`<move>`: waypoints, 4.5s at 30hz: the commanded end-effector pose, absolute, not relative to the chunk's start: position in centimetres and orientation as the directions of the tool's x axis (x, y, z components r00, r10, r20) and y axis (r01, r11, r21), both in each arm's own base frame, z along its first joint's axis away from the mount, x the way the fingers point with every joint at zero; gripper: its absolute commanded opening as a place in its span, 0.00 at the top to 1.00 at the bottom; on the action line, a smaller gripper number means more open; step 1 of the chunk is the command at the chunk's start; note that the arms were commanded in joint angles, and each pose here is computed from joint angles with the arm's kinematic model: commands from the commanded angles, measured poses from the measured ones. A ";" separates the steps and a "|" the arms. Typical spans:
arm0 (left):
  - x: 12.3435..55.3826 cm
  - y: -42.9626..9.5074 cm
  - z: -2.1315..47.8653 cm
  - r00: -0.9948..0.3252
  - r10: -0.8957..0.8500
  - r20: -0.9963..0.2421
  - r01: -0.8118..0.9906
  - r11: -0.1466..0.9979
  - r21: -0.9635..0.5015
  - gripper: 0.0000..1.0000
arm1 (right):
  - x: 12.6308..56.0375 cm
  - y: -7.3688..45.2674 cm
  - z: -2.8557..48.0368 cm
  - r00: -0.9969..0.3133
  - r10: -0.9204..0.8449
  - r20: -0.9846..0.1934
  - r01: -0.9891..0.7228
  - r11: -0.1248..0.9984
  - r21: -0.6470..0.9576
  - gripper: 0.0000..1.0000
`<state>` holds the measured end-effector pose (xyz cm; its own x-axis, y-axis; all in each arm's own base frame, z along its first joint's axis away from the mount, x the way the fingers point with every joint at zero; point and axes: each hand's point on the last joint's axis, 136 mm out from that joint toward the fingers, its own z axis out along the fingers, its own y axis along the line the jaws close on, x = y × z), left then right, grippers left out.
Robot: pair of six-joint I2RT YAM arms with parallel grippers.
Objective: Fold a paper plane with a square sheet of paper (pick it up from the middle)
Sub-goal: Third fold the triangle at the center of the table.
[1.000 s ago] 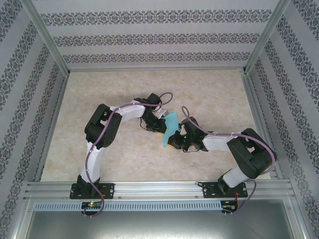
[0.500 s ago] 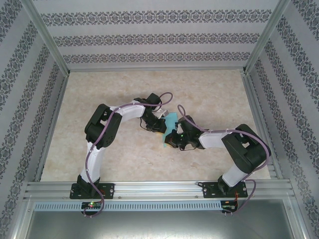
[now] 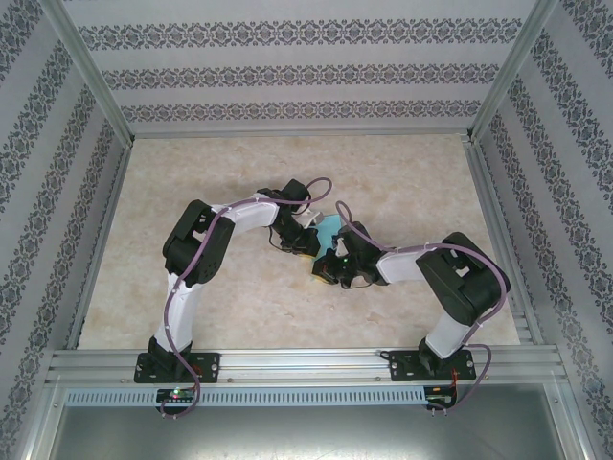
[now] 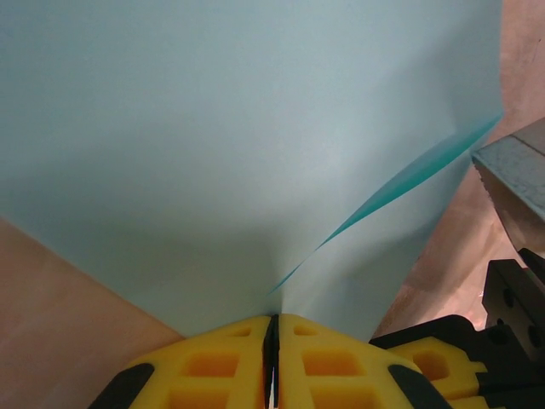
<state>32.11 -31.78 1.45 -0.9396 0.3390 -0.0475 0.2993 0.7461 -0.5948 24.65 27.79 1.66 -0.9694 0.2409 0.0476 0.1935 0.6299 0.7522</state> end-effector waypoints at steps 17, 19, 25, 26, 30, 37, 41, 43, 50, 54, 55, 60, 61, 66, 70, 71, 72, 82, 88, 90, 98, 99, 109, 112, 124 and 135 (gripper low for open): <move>29.6 -27.4 -6.1 -0.942 0.308 0.135 0.223 0.872 -0.436 0.87 | 19.2 27.1 0.1 -0.987 0.124 0.105 0.163 0.765 0.623 0.94; 29.6 -27.4 -6.2 -0.941 0.309 0.135 0.224 0.872 -0.435 0.87 | 19.2 27.5 1.0 -0.989 0.120 0.090 0.149 0.756 0.637 0.94; 29.7 -27.5 -6.0 -0.941 0.311 0.131 0.226 0.870 -0.439 0.87 | 22.6 27.2 5.0 -0.983 0.186 -0.010 0.123 0.686 0.718 0.94; 29.7 -27.5 -5.9 -0.942 0.311 0.131 0.226 0.869 -0.440 0.87 | 23.2 26.8 5.3 -0.978 0.205 -0.023 0.127 0.684 0.718 0.94; 29.8 -27.6 -5.6 -0.942 0.312 0.122 0.229 0.867 -0.443 0.87 | 25.4 25.4 5.2 -0.964 0.263 -0.034 0.159 0.676 0.720 0.93; 30.1 -27.8 -4.9 -0.944 0.313 0.104 0.235 0.860 -0.453 0.87 | 28.2 21.8 4.9 -0.937 0.344 -0.050 0.216 0.689 0.692 0.86; 30.2 -27.9 -4.6 -0.944 0.316 0.096 0.241 0.858 -0.453 0.87 | 29.1 19.9 4.2 -0.923 0.382 -0.046 0.257 0.701 0.665 0.74; 30.3 -27.9 -4.5 -0.944 0.315 0.093 0.241 0.856 -0.457 0.87 | 29.7 19.5 4.1 -0.920 0.389 -0.054 0.259 0.704 0.661 0.71; 30.3 -28.0 -4.3 -0.944 0.320 0.086 0.247 0.852 -0.461 0.87 | 31.1 19.4 3.4 -0.918 0.395 -0.037 0.277 0.704 0.654 0.66; 30.3 -28.0 -4.3 -0.943 0.321 0.085 0.249 0.852 -0.461 0.87 | 31.5 19.5 2.9 -0.919 0.393 -0.025 0.284 0.705 0.650 0.65; 30.3 -28.0 -4.3 -0.943 0.321 0.084 0.249 0.851 -0.462 0.87 | 31.5 19.6 2.9 -0.920 0.391 -0.021 0.284 0.703 0.652 0.65; 30.3 -28.0 -4.2 -0.943 0.323 0.083 0.251 0.851 -0.461 0.87 | 31.3 19.5 2.4 -0.921 0.389 -0.006 0.297 0.714 0.634 0.65; 30.3 -28.0 -4.2 -0.943 0.322 0.084 0.250 0.851 -0.461 0.87 | 31.3 19.4 2.5 -0.920 0.393 -0.008 0.299 0.714 0.633 0.65; 30.2 -28.0 -4.3 -0.943 0.322 0.085 0.249 0.851 -0.462 0.87 | 30.8 18.5 2.8 -0.916 0.400 -0.028 0.307 0.745 0.592 0.64; 30.3 -28.0 -4.3 -0.944 0.320 0.084 0.247 0.850 -0.466 0.87 | 31.1 18.8 2.6 -0.917 0.398 -0.020 0.305 0.735 0.606 0.64; 30.2 -28.1 -4.3 -0.943 0.321 0.085 0.248 0.850 -0.465 0.87 | 31.2 19.0 2.6 -0.919 0.394 -0.016 0.302 0.729 0.613 0.64; 30.2 -28.0 -4.3 -0.943 0.320 0.087 0.246 0.851 -0.465 0.87 | 31.4 19.4 2.7 -0.920 0.392 -0.014 0.297 0.719 0.628 0.64; 30.2 -28.0 -4.2 -0.943 0.322 0.085 0.248 0.849 -0.467 0.87 | 32.0 20.8 3.7 -0.922 0.386 0.004 0.276 0.652 0.707 0.66; 30.2 -28.1 -4.2 -0.942 0.324 0.085 0.250 0.849 -0.467 0.87 | 31.7 21.0 4.2 -0.923 0.386 0.006 0.269 0.631 0.728 0.69; 30.2 -28.1 -4.2 -0.942 0.323 0.086 0.248 0.848 -0.469 0.87 | 31.8 21.2 4.4 -0.922 0.387 0.006 0.263 0.617 0.742 0.70; 30.3 -28.3 -3.9 -0.943 0.323 0.079 0.249 0.844 -0.476 0.86 | 31.6 21.3 4.6 -0.925 0.381 0.000 0.253 0.614 0.748 0.82; 30.3 -28.3 -3.7 -0.943 0.322 0.078 0.248 0.842 -0.480 0.86 | 31.4 21.1 4.2 -0.925 0.379 0.004 0.261 0.630 0.731 0.84; 30.6 -28.7 -2.9 -0.945 0.320 0.065 0.248 0.833 -0.494 0.85 | 30.5 20.0 1.9 -0.938 0.347 -0.002 0.275 0.745 0.607 0.96; 30.7 -28.7 -2.6 -0.947 0.317 0.061 0.247 0.833 -0.496 0.84 | 30.7 20.2 1.9 -0.941 0.338 -0.007 0.268 0.757 0.596 0.97; 32.3 -28.7 1.2 -0.951 0.307 -0.025 0.281 0.831 -0.481 0.79 | 30.5 19.8 1.7 -0.951 0.308 -0.015 0.250 0.801 0.544 0.98; 32.1 -29.4 1.5 -0.952 0.307 -0.020 0.272 0.810 -0.520 0.84 | 30.7 20.3 2.2 -0.953 0.302 -0.022 0.238 0.792 0.562 0.98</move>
